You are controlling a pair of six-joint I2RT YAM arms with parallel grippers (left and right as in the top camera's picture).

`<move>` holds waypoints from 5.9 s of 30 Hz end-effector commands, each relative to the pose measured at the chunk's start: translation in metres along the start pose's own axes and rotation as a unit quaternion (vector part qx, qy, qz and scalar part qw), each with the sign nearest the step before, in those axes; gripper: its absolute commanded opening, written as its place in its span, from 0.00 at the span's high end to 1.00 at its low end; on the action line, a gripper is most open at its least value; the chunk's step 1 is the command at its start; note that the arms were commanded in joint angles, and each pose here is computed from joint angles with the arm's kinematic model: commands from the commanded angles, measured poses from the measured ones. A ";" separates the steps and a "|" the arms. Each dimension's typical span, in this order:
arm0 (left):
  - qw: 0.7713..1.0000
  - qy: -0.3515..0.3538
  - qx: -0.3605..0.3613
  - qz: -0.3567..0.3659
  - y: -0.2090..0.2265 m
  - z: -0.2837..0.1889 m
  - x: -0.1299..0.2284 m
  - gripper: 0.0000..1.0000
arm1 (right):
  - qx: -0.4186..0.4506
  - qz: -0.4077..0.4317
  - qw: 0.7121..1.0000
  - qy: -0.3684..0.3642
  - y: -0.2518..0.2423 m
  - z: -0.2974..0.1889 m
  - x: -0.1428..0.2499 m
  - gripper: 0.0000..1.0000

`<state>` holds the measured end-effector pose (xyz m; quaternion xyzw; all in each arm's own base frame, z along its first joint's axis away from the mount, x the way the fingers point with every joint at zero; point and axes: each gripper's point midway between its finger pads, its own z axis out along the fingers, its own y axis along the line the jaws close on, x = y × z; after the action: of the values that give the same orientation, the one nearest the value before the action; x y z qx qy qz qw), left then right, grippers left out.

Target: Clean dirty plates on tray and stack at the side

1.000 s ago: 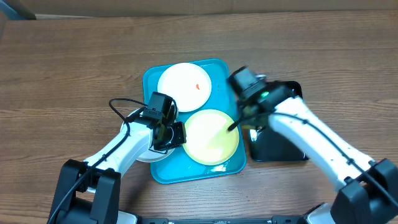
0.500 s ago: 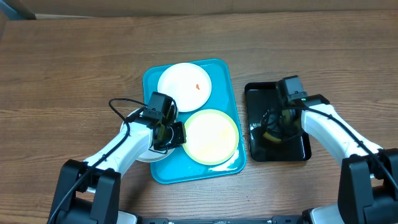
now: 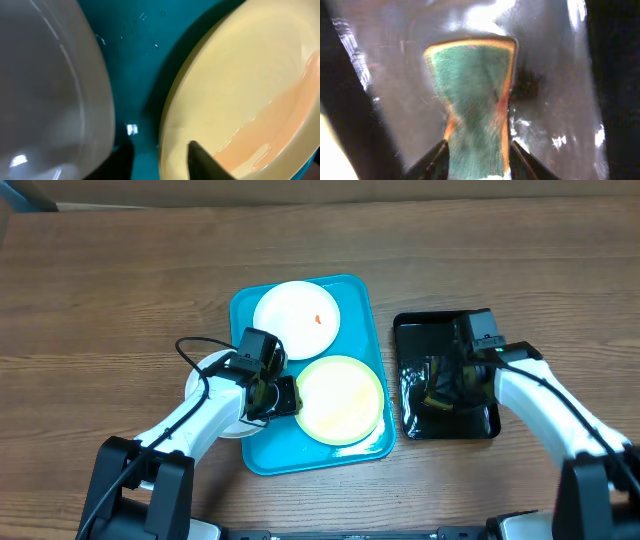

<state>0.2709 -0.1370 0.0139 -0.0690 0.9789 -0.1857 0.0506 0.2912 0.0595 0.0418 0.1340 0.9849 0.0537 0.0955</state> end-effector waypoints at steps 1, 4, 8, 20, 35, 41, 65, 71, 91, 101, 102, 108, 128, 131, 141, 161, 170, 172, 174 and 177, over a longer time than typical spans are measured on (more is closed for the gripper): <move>1.000 -0.019 0.004 0.011 -0.003 -0.006 -0.007 0.51 | -0.048 -0.011 0.995 -0.081 0.017 -0.051 -0.027 0.50; 0.999 -0.029 0.009 0.014 -0.006 -0.005 -0.011 0.51 | -0.063 -0.013 0.992 -0.110 0.019 -0.075 -0.027 0.40; 0.999 -0.037 0.013 0.017 -0.008 -0.006 -0.016 0.60 | -0.069 -0.014 0.990 -0.122 0.019 -0.087 -0.024 0.37; 0.996 -0.056 -0.006 0.068 -0.027 0.001 -0.012 0.69 | -0.067 -0.013 0.991 -0.115 0.017 -0.086 -0.021 0.37; 0.994 -0.063 -0.061 0.067 -0.016 0.008 -0.007 0.75 | -0.066 -0.011 0.992 -0.111 0.017 -0.086 -0.019 0.37; 0.996 -0.031 -0.028 0.077 -0.023 0.021 -0.004 0.96 | -0.065 0.041 0.992 -0.102 0.011 -0.085 -0.017 0.36; 0.956 -0.183 -0.110 0.201 -0.124 -0.101 -0.091 0.96 | -0.059 0.161 0.981 -0.095 -0.050 -0.088 -0.031 0.32; 0.912 -0.272 -0.176 0.250 -0.160 -0.109 -0.083 0.96 | -0.060 0.161 0.981 -0.095 -0.050 -0.088 -0.031 0.32; 0.877 -0.372 -0.143 0.269 -0.217 -0.112 -0.095 0.96 | -0.052 0.162 0.981 -0.092 -0.052 -0.087 -0.029 0.32; 0.861 -0.376 -0.166 0.298 -0.223 -0.101 -0.092 0.96 | -0.009 0.250 0.962 -0.110 -0.099 -0.090 -0.035 0.27; 0.854 -0.384 -0.169 0.307 -0.228 -0.104 -0.093 0.96 | -0.021 0.268 0.957 -0.108 -0.106 -0.091 -0.036 0.27; 0.816 -0.414 -0.182 0.359 -0.250 -0.114 -0.088 0.96 | -0.032 0.294 0.949 -0.108 -0.119 -0.094 -0.036 0.27; 0.736 -0.452 -0.266 0.429 -0.272 -0.136 -0.062 0.96 | -0.031 0.293 0.950 -0.106 -0.119 -0.093 -0.035 0.27; 0.730 -0.459 -0.274 0.427 -0.273 -0.140 -0.060 0.96 | -0.031 0.291 0.950 -0.106 -0.119 -0.093 -0.035 0.27; 0.709 -0.474 -0.301 0.427 -0.277 -0.150 -0.049 0.96 | -0.031 0.291 0.950 -0.107 -0.119 -0.093 -0.035 0.27; 0.689 -0.477 -0.315 0.445 -0.283 -0.155 -0.046 0.96 | -0.031 0.291 0.950 -0.106 -0.119 -0.093 -0.035 0.27; 0.686 -0.483 -0.315 0.445 -0.285 -0.158 -0.046 0.96 | -0.031 0.291 0.950 -0.105 -0.119 -0.093 -0.035 0.27; 0.685 -0.484 -0.318 0.442 -0.285 -0.159 -0.045 0.96 | -0.031 0.291 0.950 -0.105 -0.119 -0.093 -0.035 0.27; 0.684 -0.484 -0.318 0.443 -0.285 -0.159 -0.044 0.96 | -0.031 0.291 0.950 -0.105 -0.119 -0.093 -0.034 0.27; 0.684 -0.485 -0.319 0.443 -0.285 -0.159 -0.044 0.96 | -0.031 0.291 0.950 -0.105 -0.119 -0.093 -0.034 0.27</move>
<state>0.3287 -0.3339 0.2580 0.2904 0.7400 0.2357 0.5590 0.2698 -0.0703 0.1148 0.4203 0.8866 0.0917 0.1701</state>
